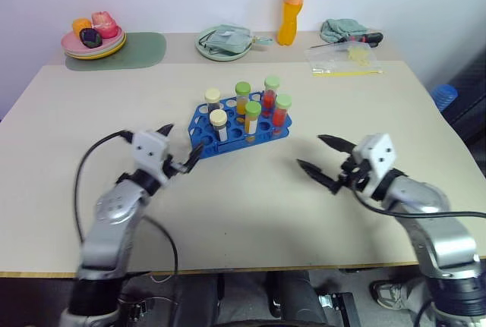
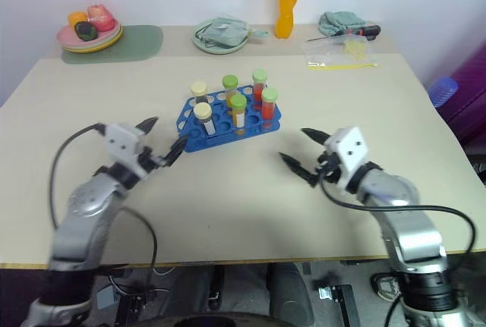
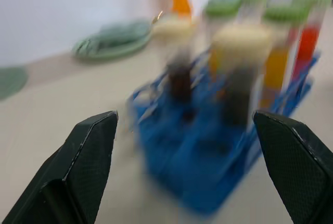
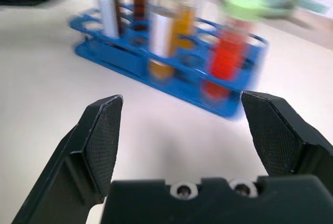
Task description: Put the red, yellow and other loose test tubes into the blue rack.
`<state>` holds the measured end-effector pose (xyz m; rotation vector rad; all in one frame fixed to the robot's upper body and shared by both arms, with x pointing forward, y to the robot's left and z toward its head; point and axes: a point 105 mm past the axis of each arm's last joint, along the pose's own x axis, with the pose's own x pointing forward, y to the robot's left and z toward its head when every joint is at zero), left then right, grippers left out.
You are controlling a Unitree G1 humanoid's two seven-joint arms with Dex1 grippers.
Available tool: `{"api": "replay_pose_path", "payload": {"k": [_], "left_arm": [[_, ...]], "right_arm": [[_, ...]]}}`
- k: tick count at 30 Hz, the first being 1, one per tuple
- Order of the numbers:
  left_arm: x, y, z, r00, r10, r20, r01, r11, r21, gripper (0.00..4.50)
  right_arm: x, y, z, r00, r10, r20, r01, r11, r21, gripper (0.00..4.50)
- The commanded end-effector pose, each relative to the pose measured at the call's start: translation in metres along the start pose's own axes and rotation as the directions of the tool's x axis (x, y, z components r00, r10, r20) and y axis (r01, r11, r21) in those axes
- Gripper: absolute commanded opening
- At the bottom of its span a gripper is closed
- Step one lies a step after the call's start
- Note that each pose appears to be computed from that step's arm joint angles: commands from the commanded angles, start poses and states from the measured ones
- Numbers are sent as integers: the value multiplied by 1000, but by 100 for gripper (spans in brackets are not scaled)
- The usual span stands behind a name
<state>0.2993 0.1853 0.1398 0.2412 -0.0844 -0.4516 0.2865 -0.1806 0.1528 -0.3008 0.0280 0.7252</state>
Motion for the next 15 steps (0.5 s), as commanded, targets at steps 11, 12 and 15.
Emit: {"api": "replay_pose_path", "payload": {"k": [11,12,15], "left_arm": [[-61,47,-12,988,11,-156,0,997,71,425],[-62,46,-13,987,13,-158,-1,997,72,425],[-60,43,-13,989,22,-145,-14,998,56,425]], "right_arm": [[-56,-45,-10,994,-68,-89,73,996,53,403],[-56,-45,-10,994,-66,-90,71,996,53,403],[-48,-43,-9,996,-49,-78,54,997,53,403]]}}
